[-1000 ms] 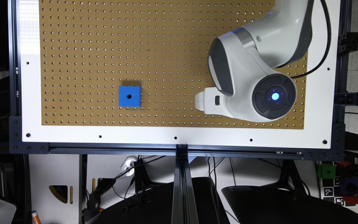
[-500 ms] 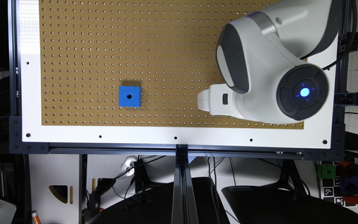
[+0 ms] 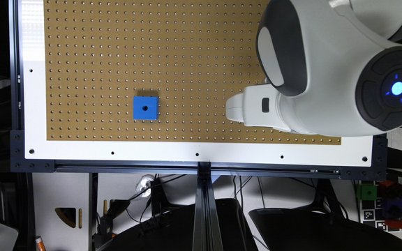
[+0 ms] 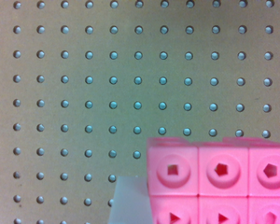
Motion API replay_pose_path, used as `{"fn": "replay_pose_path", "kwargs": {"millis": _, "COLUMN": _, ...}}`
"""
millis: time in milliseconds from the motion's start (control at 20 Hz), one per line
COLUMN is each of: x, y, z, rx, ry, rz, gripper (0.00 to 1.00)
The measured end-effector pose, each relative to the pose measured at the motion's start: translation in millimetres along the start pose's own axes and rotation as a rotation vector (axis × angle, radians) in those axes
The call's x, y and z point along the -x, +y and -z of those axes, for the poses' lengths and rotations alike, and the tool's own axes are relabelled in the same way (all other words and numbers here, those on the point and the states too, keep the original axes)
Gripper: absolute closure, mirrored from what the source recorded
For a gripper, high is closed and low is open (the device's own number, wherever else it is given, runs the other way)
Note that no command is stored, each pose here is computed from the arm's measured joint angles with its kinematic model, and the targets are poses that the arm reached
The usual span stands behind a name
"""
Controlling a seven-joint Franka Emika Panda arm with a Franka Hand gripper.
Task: Pick up pink block.
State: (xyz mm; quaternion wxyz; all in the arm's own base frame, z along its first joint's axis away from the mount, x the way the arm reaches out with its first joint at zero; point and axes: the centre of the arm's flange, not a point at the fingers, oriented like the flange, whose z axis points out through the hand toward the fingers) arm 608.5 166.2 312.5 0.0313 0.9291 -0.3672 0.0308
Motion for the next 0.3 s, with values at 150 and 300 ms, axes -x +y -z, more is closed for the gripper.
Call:
{"fn": "replay_pose_path", "kwargs": {"millis": 150, "x": 0.0, "y": 0.0, "z": 0.0, "rx": 0.0000, "ry": 0.0000, "rz": 0.0000, "gripper": 1.00}}
{"fn": "replay_pose_path", "kwargs": {"millis": 300, "x": -1.3, "y": 1.6, "z": -1.1, "rx": 0.0037, "ry": -0.0016, "rz": -0.0029, "gripper": 1.00}}
